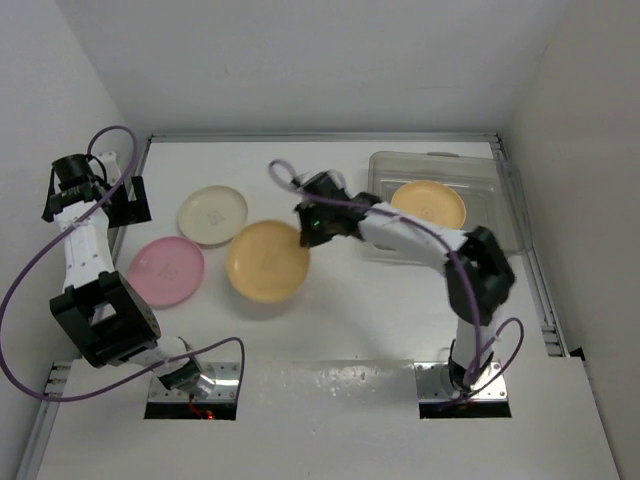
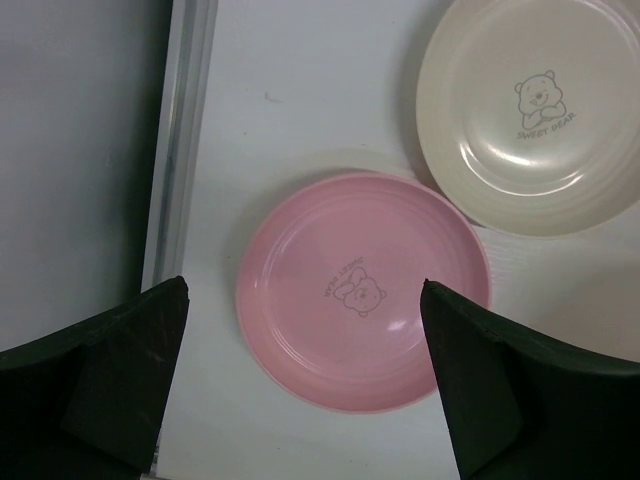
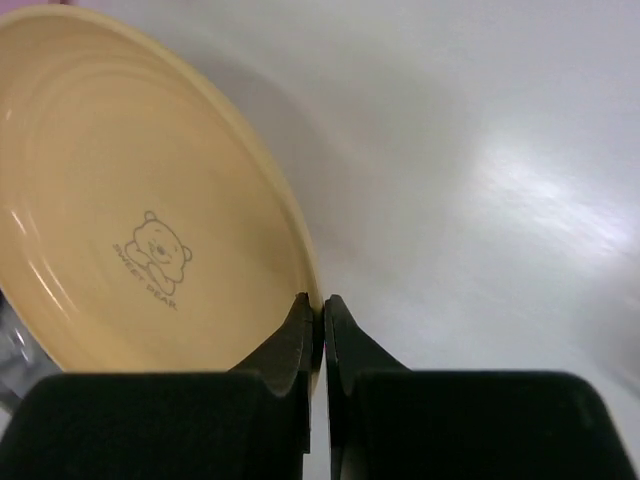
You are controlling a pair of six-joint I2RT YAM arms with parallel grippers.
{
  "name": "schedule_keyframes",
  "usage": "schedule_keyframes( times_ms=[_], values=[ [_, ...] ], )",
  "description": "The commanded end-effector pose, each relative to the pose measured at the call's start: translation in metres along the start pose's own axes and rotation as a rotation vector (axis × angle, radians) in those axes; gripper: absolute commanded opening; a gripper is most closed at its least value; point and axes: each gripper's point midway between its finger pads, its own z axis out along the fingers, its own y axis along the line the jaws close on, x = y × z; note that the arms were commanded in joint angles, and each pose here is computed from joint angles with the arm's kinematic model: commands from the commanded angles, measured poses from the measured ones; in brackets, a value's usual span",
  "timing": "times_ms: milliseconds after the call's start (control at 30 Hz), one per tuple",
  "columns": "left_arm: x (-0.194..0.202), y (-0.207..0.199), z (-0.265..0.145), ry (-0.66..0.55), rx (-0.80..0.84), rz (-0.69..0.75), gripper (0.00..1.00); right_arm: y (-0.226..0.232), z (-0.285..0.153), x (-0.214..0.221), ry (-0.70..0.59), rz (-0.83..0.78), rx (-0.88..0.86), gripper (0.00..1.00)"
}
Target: Place the plates into the plastic bin on the countertop
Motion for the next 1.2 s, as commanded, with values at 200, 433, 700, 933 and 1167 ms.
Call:
schedule_keyframes(
  times_ms=[200, 433, 700, 933, 1167],
  values=[
    [-0.035, 0.001, -0.001, -0.071, 0.022, -0.026, 0.99, -0.254, -0.18, -0.059, -0.41, 0.585, 0.448, 0.0],
    [-0.053, 0.002, 0.004, -0.1, 0.036, -0.04, 0.99, -0.376, -0.207, 0.022, -0.312, 0.878, 0.693, 0.0],
    [-0.055, 0.004, 0.015, -0.086, 0.039, -0.052, 0.97, -0.388, -0.185, 0.055, -0.202, 0.955, 0.719, 0.0],
    [-0.048, -0.005, 0.031, -0.046, 0.064, -0.042, 0.97, -0.375, -0.171, 0.071, -0.1, 0.905, 0.73, 0.22],
    [-0.044, -0.039, 0.074, 0.018, 0.128, 0.025, 0.99, -0.375, -0.193, 0.076, -0.054, 0.793, 0.881, 0.61]
  ],
)
